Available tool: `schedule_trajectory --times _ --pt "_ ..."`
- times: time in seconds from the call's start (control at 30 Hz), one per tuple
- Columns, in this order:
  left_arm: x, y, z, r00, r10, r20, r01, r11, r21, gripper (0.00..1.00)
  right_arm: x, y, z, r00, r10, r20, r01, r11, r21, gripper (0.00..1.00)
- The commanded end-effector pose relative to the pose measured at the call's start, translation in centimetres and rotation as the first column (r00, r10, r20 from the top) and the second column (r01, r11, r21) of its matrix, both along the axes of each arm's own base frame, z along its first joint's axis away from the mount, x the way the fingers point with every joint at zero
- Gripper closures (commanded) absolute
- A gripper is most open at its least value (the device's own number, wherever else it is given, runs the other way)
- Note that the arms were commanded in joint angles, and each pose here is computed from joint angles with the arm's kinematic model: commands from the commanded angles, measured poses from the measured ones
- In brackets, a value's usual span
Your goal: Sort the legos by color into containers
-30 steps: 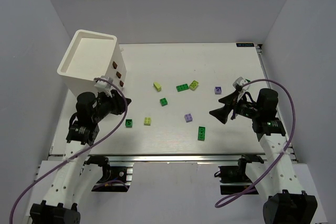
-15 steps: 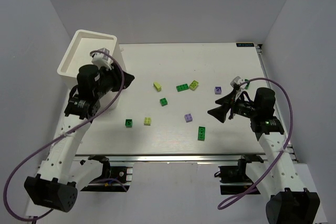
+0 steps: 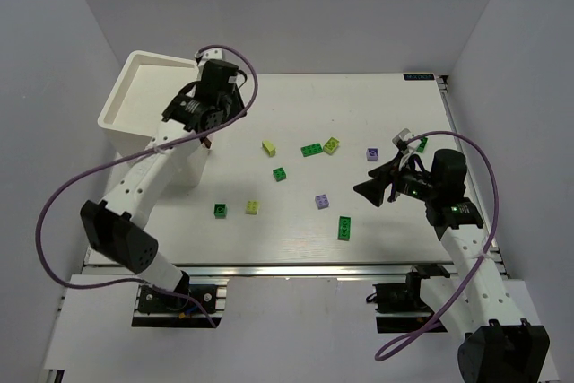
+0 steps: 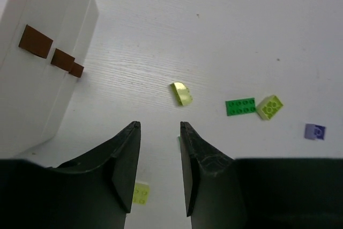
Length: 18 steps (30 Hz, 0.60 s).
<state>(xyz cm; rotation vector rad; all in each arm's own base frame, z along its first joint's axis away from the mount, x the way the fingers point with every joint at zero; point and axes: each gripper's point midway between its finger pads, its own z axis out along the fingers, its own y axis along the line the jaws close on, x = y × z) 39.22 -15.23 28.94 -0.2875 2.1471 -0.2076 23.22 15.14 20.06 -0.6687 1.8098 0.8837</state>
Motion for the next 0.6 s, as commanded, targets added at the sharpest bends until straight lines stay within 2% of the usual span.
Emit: schedule_trajectory --times 0.0,0.17,0.3,0.57 --pt "0.2 2.2 -0.1 0.99 0.14 -0.023 -0.134 0.978 0.158 0.54 0.7 0.1 1.9 0.998 -0.015 0.056 0.014 1.0 0.005 0.23" --pt "1.5 2.5 -0.3 0.972 0.233 -0.012 -0.22 0.934 0.283 0.56 0.8 0.1 1.9 0.998 -0.028 0.056 0.028 1.0 0.001 0.22" --pt "1.8 4.0 -0.7 0.935 0.355 0.001 -0.323 0.849 0.418 0.53 0.7 0.1 1.9 0.998 -0.028 0.058 0.028 1.0 0.001 0.22" --pt "2.9 4.4 -3.3 0.909 0.416 0.029 -0.358 0.744 0.564 0.47 0.6 0.3 2.0 0.998 -0.025 0.059 0.025 1.0 0.0 0.22"
